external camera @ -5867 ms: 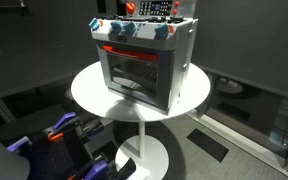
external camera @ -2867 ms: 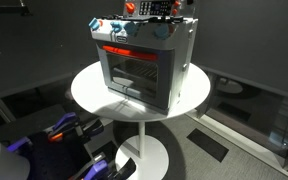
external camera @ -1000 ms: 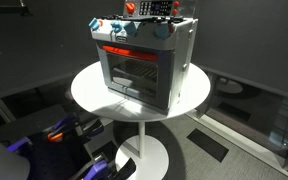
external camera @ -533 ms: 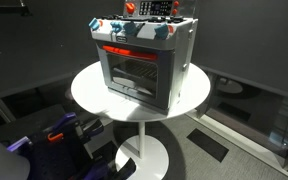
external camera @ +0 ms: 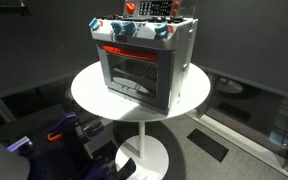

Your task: Push the top right button on the toy stove

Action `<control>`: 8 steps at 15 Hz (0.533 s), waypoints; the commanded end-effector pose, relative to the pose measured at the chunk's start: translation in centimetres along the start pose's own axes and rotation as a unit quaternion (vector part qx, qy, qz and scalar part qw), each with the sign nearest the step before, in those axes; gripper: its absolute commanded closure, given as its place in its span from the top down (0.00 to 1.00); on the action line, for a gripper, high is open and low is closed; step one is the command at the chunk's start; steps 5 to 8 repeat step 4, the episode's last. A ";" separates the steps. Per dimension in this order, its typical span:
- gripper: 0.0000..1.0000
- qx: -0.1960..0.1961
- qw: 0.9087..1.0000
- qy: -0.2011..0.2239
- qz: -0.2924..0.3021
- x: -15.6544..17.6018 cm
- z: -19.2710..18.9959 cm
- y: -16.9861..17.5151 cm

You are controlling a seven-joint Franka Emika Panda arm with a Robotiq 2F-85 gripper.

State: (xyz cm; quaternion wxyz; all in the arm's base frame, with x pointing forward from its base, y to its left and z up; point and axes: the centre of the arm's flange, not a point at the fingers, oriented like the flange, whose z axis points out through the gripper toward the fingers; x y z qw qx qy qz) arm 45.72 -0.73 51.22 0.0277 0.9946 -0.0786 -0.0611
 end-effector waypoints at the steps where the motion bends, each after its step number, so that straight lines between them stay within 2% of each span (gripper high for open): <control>1: 1.00 0.000 1.000 -0.001 -0.001 -0.2 0.1 0.1; 8: 1.00 0.000 1.000 -0.002 -0.003 -0.2 0.2 0.1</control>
